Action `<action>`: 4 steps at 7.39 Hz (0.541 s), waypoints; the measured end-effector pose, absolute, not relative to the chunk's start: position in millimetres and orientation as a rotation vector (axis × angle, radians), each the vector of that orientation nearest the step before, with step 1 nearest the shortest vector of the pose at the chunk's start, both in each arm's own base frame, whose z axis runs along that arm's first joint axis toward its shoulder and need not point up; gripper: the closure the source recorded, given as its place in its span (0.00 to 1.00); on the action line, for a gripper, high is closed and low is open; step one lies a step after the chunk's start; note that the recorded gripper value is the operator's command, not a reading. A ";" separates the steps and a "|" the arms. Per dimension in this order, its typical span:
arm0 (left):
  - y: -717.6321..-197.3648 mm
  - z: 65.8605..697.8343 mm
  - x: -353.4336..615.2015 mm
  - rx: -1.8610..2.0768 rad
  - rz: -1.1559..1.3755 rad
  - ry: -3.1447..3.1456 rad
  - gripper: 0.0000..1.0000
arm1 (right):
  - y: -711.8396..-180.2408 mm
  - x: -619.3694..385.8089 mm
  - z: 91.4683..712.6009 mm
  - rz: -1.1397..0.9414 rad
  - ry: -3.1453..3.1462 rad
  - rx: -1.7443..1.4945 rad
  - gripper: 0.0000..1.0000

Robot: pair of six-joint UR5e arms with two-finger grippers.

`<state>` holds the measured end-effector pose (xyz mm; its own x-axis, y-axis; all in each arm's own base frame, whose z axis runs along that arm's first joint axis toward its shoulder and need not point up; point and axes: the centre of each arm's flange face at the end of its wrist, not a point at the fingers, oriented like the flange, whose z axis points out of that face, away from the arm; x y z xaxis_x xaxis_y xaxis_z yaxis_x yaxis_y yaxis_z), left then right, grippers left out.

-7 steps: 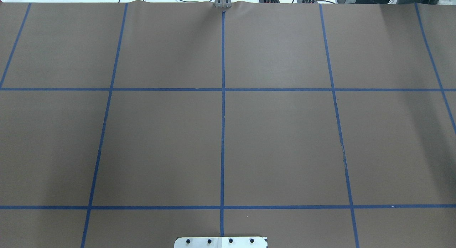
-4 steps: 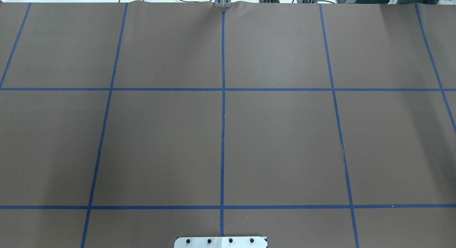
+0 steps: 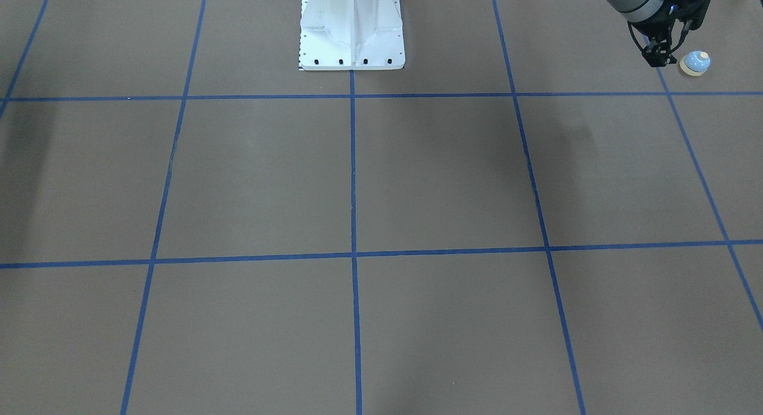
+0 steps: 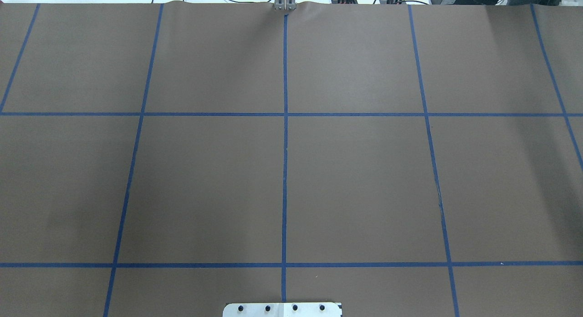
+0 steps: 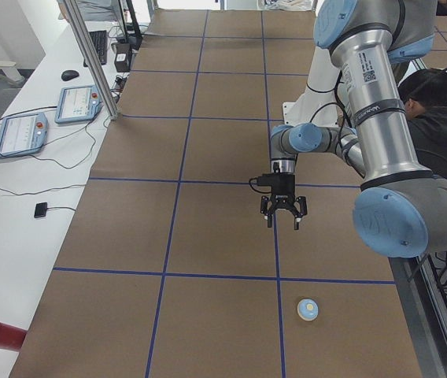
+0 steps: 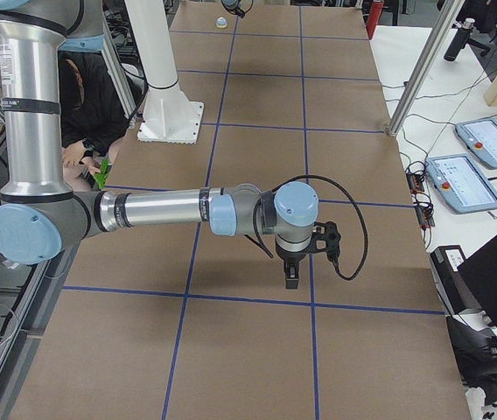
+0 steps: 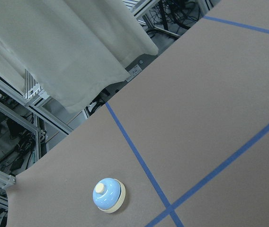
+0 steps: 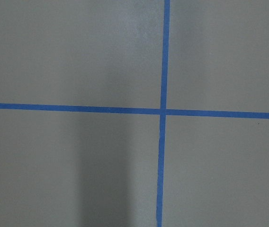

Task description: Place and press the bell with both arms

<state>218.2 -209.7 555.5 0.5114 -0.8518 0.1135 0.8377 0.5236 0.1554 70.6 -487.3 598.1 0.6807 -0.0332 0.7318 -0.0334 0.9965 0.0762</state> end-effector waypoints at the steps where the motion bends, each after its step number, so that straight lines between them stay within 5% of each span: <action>1: -198.1 594.0 217.4 0.105 -1.095 -0.193 0.00 | -487.4 70.6 597.2 -0.001 -0.822 0.088 0.01; 4: -180.2 680.8 177.3 0.156 -1.352 -0.218 0.00 | -487.5 70.6 589.1 -0.007 -0.821 0.103 0.01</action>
<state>177.3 -180.2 680.8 0.2020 -0.9772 0.0651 0.9482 0.2118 0.2367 70.6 -487.5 589.1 0.6815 -0.0465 0.7303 -0.0332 0.9950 0.0943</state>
